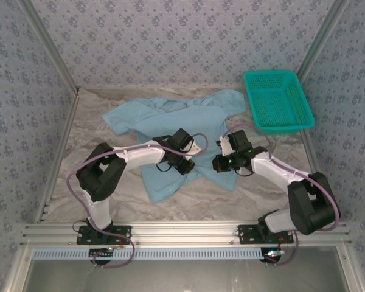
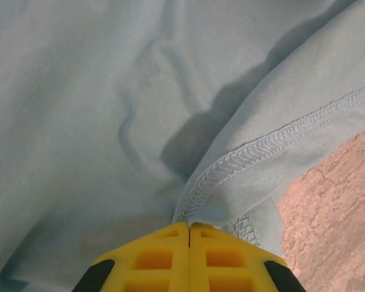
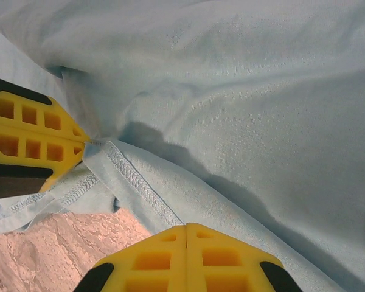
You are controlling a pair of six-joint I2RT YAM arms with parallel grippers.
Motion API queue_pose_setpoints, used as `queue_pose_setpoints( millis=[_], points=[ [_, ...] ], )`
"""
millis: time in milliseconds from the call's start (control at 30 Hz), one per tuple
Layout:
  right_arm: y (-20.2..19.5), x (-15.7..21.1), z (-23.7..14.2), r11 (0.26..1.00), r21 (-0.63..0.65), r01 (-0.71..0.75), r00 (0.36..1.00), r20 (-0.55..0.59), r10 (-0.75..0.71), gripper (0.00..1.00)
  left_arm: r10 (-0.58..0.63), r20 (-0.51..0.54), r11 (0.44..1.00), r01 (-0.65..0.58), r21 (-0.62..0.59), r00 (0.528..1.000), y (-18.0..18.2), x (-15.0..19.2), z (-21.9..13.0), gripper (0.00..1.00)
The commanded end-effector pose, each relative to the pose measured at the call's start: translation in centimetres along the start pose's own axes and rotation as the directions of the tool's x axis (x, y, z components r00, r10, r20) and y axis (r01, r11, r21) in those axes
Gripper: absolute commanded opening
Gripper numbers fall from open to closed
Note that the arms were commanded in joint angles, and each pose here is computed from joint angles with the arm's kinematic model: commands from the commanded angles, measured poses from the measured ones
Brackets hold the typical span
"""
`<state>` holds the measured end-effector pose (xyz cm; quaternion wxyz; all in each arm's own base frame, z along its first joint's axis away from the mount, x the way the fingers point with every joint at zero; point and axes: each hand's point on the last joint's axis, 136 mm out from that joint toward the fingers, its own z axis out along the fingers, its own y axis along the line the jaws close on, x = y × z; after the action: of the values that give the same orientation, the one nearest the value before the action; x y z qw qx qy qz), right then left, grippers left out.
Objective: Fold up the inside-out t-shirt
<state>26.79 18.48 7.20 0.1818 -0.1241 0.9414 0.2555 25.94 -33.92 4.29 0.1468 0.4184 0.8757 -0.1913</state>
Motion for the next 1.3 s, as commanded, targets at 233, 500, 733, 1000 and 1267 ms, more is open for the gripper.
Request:
queue_pose_setpoints(
  millis=[233, 500, 733, 1000, 1267],
  points=[
    [2.4, -0.6, -3.8, 0.991, -0.02, 0.134, 0.979, 0.155, -0.13, 0.16, -0.233, 0.262, 0.97, 0.203, 0.138, 0.937, -0.4, -3.9, -7.4, 0.0],
    [10.2, -1.3, -5.4, 0.915, -0.131, 0.382, 0.834, 0.475, -0.28, 0.36, -0.33, 0.263, 0.934, 0.274, 0.23, 0.906, -1.8, -4.6, -11.6, 0.0],
    [13.8, -2.1, -1.6, 0.877, 0.013, 0.48, 0.711, 0.58, -0.397, 0.35, -0.31, 0.335, 0.943, 0.244, 0.224, 0.89, -2.7, -6.1, -16.6, 0.0],
    [13.4, -5.0, 3.0, 0.869, 0.167, 0.467, 0.591, 0.671, -0.447, 0.26, -0.255, 0.415, 0.96, 0.178, 0.216, 0.873, -3.7, -7.1, -20.6, 0.0],
    [9.1, -5.8, 5.8, 0.858, 0.371, 0.354, 0.555, 0.655, -0.512, 0.2, -0.219, 0.414, 0.973, 0.164, 0.165, 0.883, -3.0, -7.2, -20.6, 0.0]
  ],
)
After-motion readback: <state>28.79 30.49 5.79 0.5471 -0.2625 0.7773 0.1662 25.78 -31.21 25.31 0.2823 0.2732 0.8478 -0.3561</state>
